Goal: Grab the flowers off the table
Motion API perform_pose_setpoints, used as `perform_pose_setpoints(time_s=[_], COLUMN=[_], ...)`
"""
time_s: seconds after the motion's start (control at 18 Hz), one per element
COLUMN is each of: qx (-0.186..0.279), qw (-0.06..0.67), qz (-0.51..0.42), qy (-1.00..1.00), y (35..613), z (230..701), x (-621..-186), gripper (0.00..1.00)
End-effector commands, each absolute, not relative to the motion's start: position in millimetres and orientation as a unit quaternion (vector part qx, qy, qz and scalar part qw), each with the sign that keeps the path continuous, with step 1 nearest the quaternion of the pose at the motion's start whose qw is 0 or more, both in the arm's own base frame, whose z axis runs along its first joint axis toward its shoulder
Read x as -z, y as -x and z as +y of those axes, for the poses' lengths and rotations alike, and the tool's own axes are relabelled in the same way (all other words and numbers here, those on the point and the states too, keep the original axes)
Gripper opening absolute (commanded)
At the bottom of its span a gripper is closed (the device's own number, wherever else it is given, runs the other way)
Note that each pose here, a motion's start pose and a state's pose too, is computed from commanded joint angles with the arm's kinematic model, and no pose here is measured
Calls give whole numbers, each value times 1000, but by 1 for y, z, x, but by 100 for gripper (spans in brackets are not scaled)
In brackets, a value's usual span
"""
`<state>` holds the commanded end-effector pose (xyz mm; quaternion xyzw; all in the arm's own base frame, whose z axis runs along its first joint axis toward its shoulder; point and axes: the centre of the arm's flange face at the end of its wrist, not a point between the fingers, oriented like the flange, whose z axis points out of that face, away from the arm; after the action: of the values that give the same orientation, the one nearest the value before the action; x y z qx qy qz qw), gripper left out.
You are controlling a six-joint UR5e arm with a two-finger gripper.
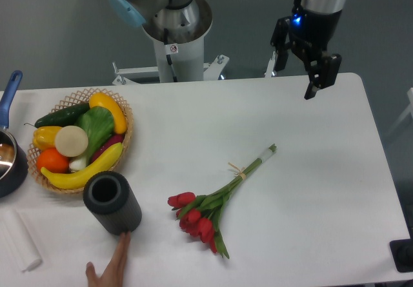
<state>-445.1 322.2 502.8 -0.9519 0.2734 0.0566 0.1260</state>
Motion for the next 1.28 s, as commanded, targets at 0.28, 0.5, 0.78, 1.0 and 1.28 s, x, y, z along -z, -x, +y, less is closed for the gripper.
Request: perform_pose_setpoints(time_s=[0.28,0.5,0.78,1.0,1.28], qx=[-59,-49,-39,-48,-14], qw=[142,146,159,168,159], qz=[202,186,148,141,108], qy=[967,970,975,974,981], y=[436,433,415,404,400], z=[341,357,388,413,440], x=[-501,-491,-460,-436,-403], gripper=[100,100,100,100,100])
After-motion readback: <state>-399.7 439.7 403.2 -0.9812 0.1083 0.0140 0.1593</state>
